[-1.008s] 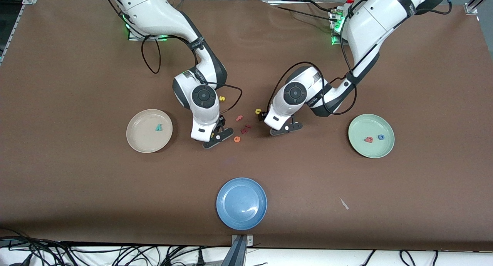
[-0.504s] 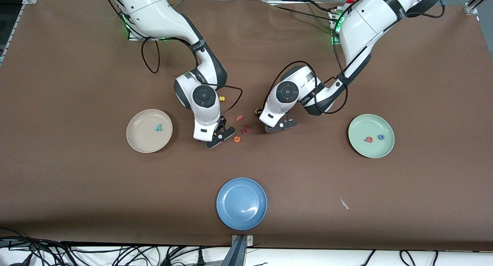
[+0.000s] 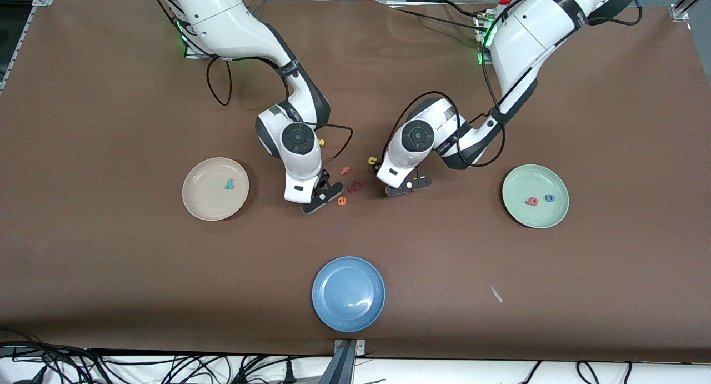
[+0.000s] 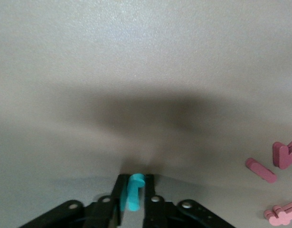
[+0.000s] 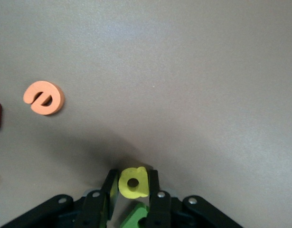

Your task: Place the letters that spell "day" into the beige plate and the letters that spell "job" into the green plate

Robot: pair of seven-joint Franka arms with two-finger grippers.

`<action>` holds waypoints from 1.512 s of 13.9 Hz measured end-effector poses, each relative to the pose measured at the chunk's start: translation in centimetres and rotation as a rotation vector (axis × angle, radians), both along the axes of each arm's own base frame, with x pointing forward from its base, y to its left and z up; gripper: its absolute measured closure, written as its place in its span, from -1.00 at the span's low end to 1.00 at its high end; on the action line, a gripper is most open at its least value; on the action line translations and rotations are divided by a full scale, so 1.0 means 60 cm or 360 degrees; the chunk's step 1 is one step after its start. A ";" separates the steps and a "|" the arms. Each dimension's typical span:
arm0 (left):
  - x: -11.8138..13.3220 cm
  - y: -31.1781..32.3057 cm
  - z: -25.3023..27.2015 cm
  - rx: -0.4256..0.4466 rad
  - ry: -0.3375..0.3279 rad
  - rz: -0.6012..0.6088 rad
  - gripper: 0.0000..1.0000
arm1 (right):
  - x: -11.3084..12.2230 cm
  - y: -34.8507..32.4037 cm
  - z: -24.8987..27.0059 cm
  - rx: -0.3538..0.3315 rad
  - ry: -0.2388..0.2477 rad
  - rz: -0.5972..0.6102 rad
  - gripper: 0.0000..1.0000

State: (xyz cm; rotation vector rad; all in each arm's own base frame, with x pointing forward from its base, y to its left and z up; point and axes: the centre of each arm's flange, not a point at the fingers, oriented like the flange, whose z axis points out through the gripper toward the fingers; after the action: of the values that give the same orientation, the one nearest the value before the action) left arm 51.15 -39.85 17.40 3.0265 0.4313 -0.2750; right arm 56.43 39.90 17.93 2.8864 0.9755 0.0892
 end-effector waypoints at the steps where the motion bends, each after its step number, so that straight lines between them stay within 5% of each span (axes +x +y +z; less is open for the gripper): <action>1: 0.000 0.000 0.000 0.0000 0.0000 -0.0001 0.74 | 0.002 -0.002 0.001 0.0001 -0.0001 -0.0004 0.44; 5: 0.015 0.010 0.008 0.0008 -0.0011 0.0018 0.74 | 0.016 -0.016 0.008 0.0009 -0.0014 -0.0030 0.44; 10: 0.096 0.148 0.123 0.0193 0.0030 -0.0075 0.74 | 0.068 -0.084 0.086 0.0004 -0.0028 -0.0108 0.44; 16: 0.178 0.468 0.166 0.0180 0.0157 -0.0320 0.74 | 0.116 -0.277 0.155 -0.0108 0.0189 -0.0217 0.44; 21: 0.174 0.580 0.070 0.0180 0.0270 -0.0471 0.74 | 0.065 -0.467 0.062 -0.0185 0.0422 -0.0397 0.44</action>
State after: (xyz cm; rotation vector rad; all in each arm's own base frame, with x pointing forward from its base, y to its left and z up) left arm 61.60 -5.07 21.60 3.1849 0.0041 -0.5451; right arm 60.35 11.91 21.66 2.9309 0.6180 -0.3637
